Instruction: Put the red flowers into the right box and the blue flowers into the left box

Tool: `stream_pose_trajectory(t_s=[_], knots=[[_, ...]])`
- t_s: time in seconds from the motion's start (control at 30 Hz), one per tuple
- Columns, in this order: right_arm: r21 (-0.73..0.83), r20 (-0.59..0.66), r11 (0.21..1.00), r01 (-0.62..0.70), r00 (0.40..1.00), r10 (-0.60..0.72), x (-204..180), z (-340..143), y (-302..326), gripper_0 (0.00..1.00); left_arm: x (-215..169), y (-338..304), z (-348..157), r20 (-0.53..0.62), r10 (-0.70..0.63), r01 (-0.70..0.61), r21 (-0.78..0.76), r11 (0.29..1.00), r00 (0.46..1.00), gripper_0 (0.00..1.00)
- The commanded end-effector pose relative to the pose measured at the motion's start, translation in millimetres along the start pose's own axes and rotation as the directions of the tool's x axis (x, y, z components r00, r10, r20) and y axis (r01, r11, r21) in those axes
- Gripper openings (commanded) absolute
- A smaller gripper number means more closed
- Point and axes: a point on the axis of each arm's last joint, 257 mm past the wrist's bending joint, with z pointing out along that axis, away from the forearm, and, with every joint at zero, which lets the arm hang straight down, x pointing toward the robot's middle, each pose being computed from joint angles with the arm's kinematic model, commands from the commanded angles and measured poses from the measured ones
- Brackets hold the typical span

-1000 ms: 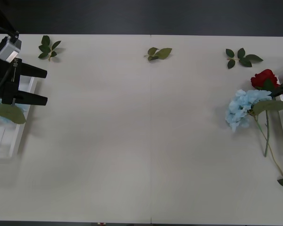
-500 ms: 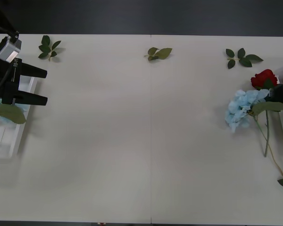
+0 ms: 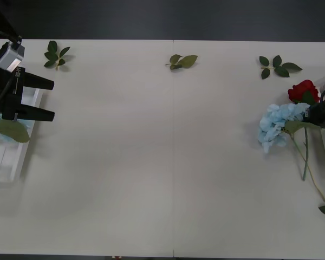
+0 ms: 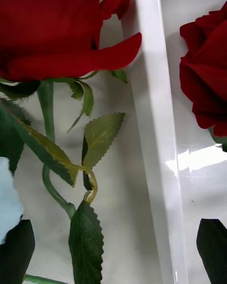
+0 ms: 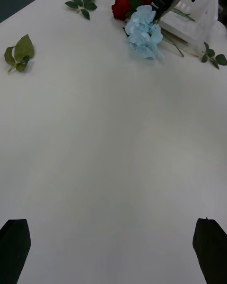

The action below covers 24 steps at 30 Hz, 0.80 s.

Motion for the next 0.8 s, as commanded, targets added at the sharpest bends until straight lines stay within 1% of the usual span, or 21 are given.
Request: stream_pose_trajectory(t_s=[0.03, 0.37, 0.4, 0.43, 0.53, 0.67, 0.7, 0.73, 0.8], knots=[[-0.01, 0.029, 0.999, 0.037, 0.999, -0.037, -1.2, 5.7, 12.0, 1.0, -19.4, 7.7, -8.7, 0.003, 0.084, -0.083, -0.024, 0.996, 0.996, 1.0], [0.006, 0.026, 0.997, 0.082, 0.996, -0.082, 5.5, 15.9, 21.9, 1.0, -19.4, 7.7, -8.7, 0.003, 0.084, -0.083, -0.024, 0.996, 0.996, 1.0], [0.005, 0.024, 0.997, 0.083, 0.996, -0.083, 6.3, 16.6, 22.1, 0.97, -19.4, 7.7, -8.7, 0.003, 0.084, -0.083, -0.024, 0.996, 0.996, 1.0], [0.003, 0.025, 0.996, 0.087, 0.996, -0.087, 6.6, 17.1, 23.8, 0.92, -19.4, 7.7, -8.7, 0.003, 0.084, -0.083, -0.024, 0.996, 0.996, 1.0], [-0.004, 0.023, 0.996, 0.092, 0.995, -0.092, 8.8, 19.7, 28.7, 0.81, -19.4, 7.7, -8.7, 0.003, 0.084, -0.083, -0.024, 0.996, 0.996, 1.0], [-0.003, 0.02, 0.995, 0.095, 0.995, -0.095, 12.7, 23.5, 30.1, 0.6, -19.4, 7.7, -8.7, 0.003, 0.084, -0.083, -0.024, 0.996, 0.996, 1.0], [-0.008, 0.02, 0.995, 0.097, 0.995, -0.097, 14.0, 25.0, 33.3, 0.51, -19.4, 7.7, -8.7, 0.003, 0.084, -0.083, -0.024, 0.996, 0.996, 1.0], [-0.007, 0.021, 0.995, 0.097, 0.995, -0.097, 13.8, 25.0, 33.0, 0.48, -19.4, 7.7, -8.7, 0.003, 0.084, -0.083, -0.024, 0.996, 0.996, 1.0], [-0.006, 0.023, 0.995, 0.1, 0.995, -0.1, 13.5, 25.3, 33.4, 0.35, -19.4, 7.7, -8.7, 0.003, 0.084, -0.083, -0.024, 0.996, 0.996, 1.0]])
